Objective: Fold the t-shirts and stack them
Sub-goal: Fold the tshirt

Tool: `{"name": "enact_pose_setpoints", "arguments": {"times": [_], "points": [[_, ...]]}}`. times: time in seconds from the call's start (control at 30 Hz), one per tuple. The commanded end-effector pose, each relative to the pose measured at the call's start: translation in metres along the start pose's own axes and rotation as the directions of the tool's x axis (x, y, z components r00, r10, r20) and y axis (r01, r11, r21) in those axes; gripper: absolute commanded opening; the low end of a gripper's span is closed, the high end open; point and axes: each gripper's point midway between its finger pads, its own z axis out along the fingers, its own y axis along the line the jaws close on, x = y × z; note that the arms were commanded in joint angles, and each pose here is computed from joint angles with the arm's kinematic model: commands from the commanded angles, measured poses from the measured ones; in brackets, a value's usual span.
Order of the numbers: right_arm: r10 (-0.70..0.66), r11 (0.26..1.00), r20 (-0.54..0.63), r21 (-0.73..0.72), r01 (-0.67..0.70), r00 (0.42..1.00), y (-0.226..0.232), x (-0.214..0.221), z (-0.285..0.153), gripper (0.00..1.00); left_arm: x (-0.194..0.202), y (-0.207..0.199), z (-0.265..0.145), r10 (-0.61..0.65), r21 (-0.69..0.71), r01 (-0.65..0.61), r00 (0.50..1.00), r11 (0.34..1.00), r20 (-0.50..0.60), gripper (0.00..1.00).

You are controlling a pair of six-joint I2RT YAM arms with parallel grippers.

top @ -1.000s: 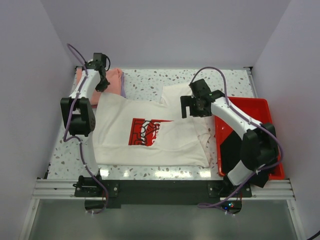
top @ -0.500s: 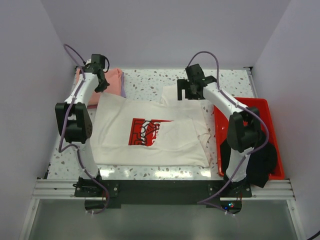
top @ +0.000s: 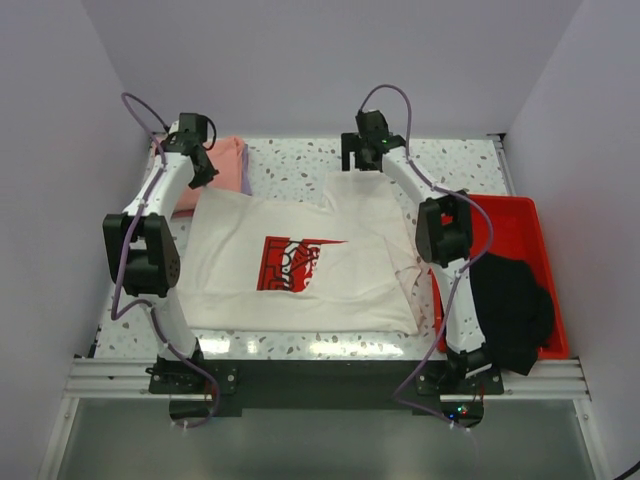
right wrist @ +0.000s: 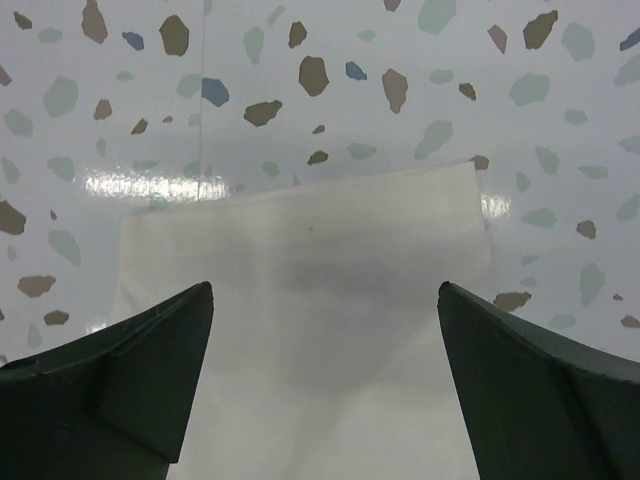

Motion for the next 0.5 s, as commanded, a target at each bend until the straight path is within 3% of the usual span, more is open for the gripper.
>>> {"name": "enact_pose_setpoints", "arguments": {"times": [0.0, 0.17, 0.37, 0.47], "points": [[0.027, 0.999, 0.194, 0.012, -0.03, 0.981, 0.001, -0.053, 0.007, 0.97, -0.018, -0.01, -0.017, -0.019, 0.06, 0.015, 0.998, 0.998, 0.067, 0.0], [0.008, 0.998, 0.244, 0.056, -0.022, 0.97, -0.002, -0.057, 0.04, 0.96, -0.017, -0.01, -0.017, -0.022, 0.069, 0.017, 0.997, 0.997, 0.073, 0.0], [0.0, 0.998, 0.189, 0.057, -0.011, 0.982, -0.002, -0.034, 0.066, 0.91, -0.014, -0.011, -0.015, -0.018, 0.077, 0.013, 0.997, 0.997, 0.068, 0.0], [-0.005, 0.998, 0.144, 0.064, -0.004, 0.99, -0.005, -0.018, 0.068, 0.81, -0.013, -0.012, -0.014, -0.021, 0.081, 0.015, 0.998, 0.997, 0.064, 0.0]]}}
